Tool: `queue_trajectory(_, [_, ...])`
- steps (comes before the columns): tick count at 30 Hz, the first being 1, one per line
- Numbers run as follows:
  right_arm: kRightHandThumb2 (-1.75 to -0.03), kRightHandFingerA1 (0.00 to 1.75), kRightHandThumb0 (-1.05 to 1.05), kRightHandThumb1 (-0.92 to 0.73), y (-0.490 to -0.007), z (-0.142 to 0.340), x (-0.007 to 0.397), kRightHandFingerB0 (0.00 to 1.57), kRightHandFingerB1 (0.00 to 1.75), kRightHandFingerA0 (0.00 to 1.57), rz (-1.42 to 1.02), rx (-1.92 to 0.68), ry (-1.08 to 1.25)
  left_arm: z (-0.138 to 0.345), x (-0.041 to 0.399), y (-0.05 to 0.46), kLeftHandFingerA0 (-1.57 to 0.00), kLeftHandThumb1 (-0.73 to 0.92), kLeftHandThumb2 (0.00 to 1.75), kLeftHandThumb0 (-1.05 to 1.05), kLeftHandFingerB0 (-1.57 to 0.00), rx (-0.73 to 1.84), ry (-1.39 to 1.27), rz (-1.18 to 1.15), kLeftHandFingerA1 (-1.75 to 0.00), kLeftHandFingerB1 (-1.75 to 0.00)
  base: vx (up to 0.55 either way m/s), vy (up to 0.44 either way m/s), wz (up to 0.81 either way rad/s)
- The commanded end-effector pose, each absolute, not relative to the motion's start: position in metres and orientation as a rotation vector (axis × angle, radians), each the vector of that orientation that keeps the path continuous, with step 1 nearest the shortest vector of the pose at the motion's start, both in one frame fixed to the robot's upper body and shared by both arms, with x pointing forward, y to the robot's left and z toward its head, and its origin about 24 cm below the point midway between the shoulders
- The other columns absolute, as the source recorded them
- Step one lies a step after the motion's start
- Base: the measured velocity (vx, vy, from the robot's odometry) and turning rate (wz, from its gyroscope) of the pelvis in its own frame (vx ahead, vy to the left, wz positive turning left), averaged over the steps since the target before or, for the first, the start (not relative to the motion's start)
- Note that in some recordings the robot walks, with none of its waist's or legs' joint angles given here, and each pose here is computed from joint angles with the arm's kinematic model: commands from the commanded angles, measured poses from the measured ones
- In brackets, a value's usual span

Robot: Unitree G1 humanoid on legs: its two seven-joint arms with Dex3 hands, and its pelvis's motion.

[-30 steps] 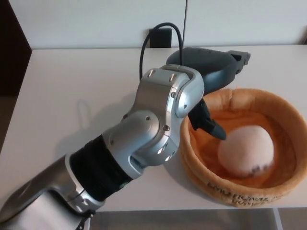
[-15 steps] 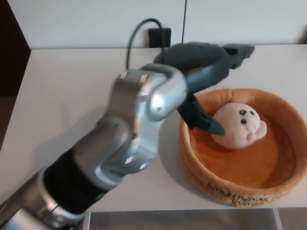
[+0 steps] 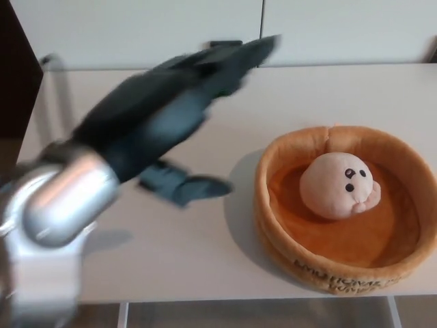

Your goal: The robot walks towards a table in front, picks a dumpling toy with left hand and puts it in an orange round plate

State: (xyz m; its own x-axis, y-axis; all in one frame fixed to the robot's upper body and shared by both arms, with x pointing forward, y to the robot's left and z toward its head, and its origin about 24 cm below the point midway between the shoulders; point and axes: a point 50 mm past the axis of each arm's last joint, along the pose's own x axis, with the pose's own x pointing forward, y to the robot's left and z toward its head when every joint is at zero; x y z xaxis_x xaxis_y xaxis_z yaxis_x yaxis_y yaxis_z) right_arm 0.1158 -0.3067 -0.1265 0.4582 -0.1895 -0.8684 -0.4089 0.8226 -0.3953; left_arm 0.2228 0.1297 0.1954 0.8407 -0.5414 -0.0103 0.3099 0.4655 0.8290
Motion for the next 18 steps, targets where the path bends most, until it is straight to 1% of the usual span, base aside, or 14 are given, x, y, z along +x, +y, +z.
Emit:
queue_trajectory(1, [-0.61,1.07,-0.30,-0.49,-0.318,-0.129,0.092,0.27,0.34,0.64,0.120,-0.685,1.181,0.195,0.089,0.182,0.00,0.45,0.71,-0.09,-0.02,0.877,-0.462,-0.731,-0.06,-0.18,0.00,0.000,0.00])
queue_trajectory(2, [-0.62,1.08,-0.29,-0.52,-0.318,-0.129,0.090,0.25,0.34,0.70,0.121,-0.686,1.184,0.189,0.081,0.185,0.00,0.57,0.57,-0.04,0.00,0.879,-0.400,-0.725,-0.10,-0.22,0.00,0.000,0.00])
queue_trajectory(3, [-0.62,1.08,-0.29,-0.52,-0.318,-0.130,0.088,0.25,0.34,0.70,0.123,-0.689,1.189,0.183,0.071,0.188,0.00,0.57,0.57,-0.04,0.00,0.882,-0.319,-0.719,-0.10,-0.22,0.00,0.000,0.00])
queue_trajectory(4, [-0.61,1.06,-0.27,-0.50,-0.319,-0.130,0.086,0.26,0.33,0.65,0.113,-0.670,1.190,0.172,0.063,0.197,0.00,0.60,0.58,-0.09,0.00,0.890,-0.230,-0.713,0.00,-0.19,0.00,0.000,0.00])
queue_trajectory(5, [-0.60,1.09,-0.27,-0.49,-0.319,-0.130,0.084,0.25,0.33,0.61,0.099,-0.642,1.192,0.156,0.049,0.210,0.00,0.51,0.76,-0.10,-0.01,0.885,-0.105,-0.707,0.00,-0.13,0.00,0.000,0.00])
queue_trajectory(6, [-0.60,1.09,-0.27,-0.49,-0.320,-0.130,0.083,0.25,0.33,0.61,0.096,-0.634,1.194,0.150,0.044,0.215,0.00,0.51,0.76,-0.10,-0.01,0.877,-0.061,-0.703,0.00,-0.13,0.00,0.000,0.00])
queue_trajectory(7, [-0.56,0.94,-0.23,-0.52,-0.321,-0.129,0.083,0.26,0.30,0.60,0.102,-0.646,1.201,0.136,0.036,0.226,0.00,0.50,0.75,-0.12,-0.02,0.858,0.030,-0.681,0.00,-0.09,0.00,0.000,0.00])
queue_trajectory(8, [-0.56,0.94,-0.23,-0.52,-0.322,-0.129,0.083,0.26,0.30,0.60,0.111,-0.667,1.209,0.123,0.028,0.237,0.00,0.50,0.75,-0.12,-0.02,0.846,0.113,-0.662,0.00,-0.09,0.00,0.000,0.00])
queue_trajectory(9, [-0.56,0.92,-0.24,-0.53,-0.324,-0.129,0.083,0.25,0.30,0.66,0.102,-0.672,1.217,0.111,0.021,0.245,0.00,0.50,0.75,-0.13,-0.03,0.835,0.208,-0.632,0.00,-0.13,0.00,0.000,0.00])
queue_trajectory(10, [-0.56,0.86,-0.23,-0.53,-0.325,-0.128,0.083,0.26,0.30,0.64,0.097,-0.677,1.222,0.103,0.017,0.251,0.00,0.49,0.75,-0.14,-0.02,0.833,0.275,-0.610,0.00,-0.15,0.00,0.000,0.00])
queue_trajectory(13, [-0.56,0.90,-0.24,-0.52,-0.325,-0.129,0.080,0.26,0.30,0.65,0.103,-0.682,1.220,0.074,0.002,0.271,0.00,0.49,0.74,-0.14,-0.03,0.853,0.486,-0.554,0.00,-0.13,0.00,0.000,0.00])
queue_trajectory(16, [-0.56,0.90,-0.24,-0.52,-0.325,-0.129,0.079,0.26,0.30,0.65,0.104,-0.681,1.220,0.072,-0.001,0.273,0.00,0.49,0.74,-0.14,-0.03,0.856,0.499,-0.553,0.00,-0.13,0.00,0.000,0.00])
queue_trajectory(17, [-0.56,0.76,-0.22,-0.52,-0.323,-0.131,0.070,0.25,0.30,0.63,0.105,-0.664,1.239,0.038,-0.018,0.294,0.00,0.48,0.73,-0.05,-0.04,0.855,0.689,-0.465,0.00,-0.17,0.00,0.000,0.00])
queue_trajectory(18, [-0.56,0.78,-0.24,-0.53,-0.322,-0.132,0.065,0.25,0.30,0.63,0.109,-0.663,1.250,0.022,-0.028,0.304,0.00,0.47,0.72,-0.02,-0.04,0.863,0.773,-0.429,0.00,-0.14,0.00,0.000,0.00])
